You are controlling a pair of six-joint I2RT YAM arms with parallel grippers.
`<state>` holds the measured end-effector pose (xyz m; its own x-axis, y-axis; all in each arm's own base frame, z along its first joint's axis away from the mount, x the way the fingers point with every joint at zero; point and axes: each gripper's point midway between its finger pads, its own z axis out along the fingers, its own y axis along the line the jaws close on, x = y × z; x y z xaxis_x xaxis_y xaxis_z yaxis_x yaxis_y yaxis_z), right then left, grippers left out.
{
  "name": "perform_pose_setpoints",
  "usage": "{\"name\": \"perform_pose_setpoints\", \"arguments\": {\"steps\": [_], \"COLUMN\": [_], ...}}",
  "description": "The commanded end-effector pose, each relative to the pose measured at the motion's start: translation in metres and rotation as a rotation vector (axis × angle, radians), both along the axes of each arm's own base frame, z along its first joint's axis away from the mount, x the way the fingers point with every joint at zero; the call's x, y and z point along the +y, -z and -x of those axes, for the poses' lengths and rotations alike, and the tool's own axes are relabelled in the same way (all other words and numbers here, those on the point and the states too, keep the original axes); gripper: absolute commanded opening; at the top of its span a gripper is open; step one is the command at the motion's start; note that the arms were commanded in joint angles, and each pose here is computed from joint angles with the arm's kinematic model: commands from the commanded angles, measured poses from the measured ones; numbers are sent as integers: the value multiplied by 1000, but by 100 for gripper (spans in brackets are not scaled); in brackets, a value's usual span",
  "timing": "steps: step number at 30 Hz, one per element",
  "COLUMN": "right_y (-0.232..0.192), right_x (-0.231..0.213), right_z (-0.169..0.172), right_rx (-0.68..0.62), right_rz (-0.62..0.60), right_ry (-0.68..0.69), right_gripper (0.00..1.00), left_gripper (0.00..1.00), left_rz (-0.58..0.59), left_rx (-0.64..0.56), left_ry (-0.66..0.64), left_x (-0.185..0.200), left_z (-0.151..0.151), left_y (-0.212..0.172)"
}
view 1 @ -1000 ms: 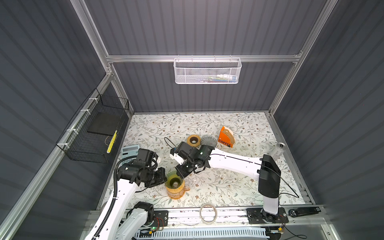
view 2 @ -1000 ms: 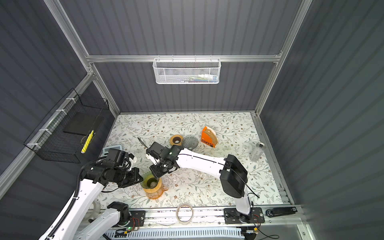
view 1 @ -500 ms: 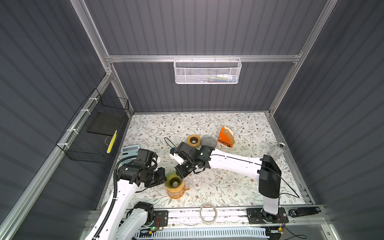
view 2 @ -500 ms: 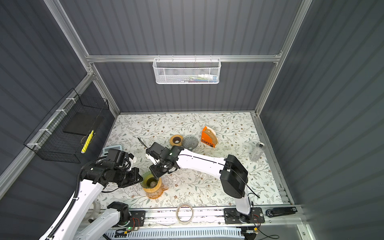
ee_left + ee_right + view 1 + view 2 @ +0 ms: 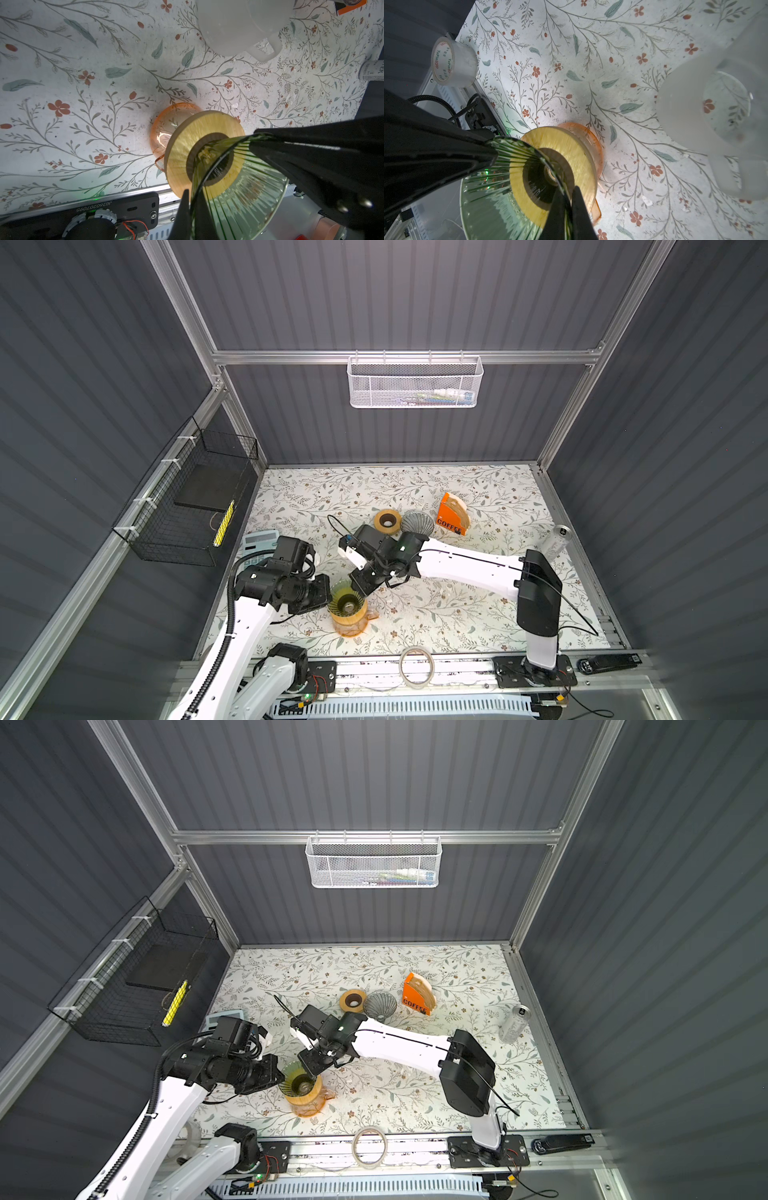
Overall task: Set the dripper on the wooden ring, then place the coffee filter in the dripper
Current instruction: 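Open the right gripper to release the green dripper on the ring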
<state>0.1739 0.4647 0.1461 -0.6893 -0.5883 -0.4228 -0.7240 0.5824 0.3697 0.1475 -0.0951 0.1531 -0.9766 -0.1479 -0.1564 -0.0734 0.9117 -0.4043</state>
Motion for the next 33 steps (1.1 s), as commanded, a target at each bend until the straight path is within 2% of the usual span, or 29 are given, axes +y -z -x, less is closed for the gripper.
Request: {"name": "perform_pose_setpoints", "arguments": {"steps": [1,16,33], "right_y": [12,-2,-16], "right_x": [-1,0,3], "right_z": [3,3,2], "right_rx": [-26,-36,-47], "right_rz": [51,41,30], "right_ry": [-1,-14,-18], "right_gripper": [5,17,24], "left_gripper": [0,5,33], "left_rz": [-15,-34,-32], "left_rx": [6,-21,-41], "left_ry": [-37,-34,-33], "left_x": [4,7,7], "left_z": [-2,-6,-6], "left_y": [-6,-9,-17]}}
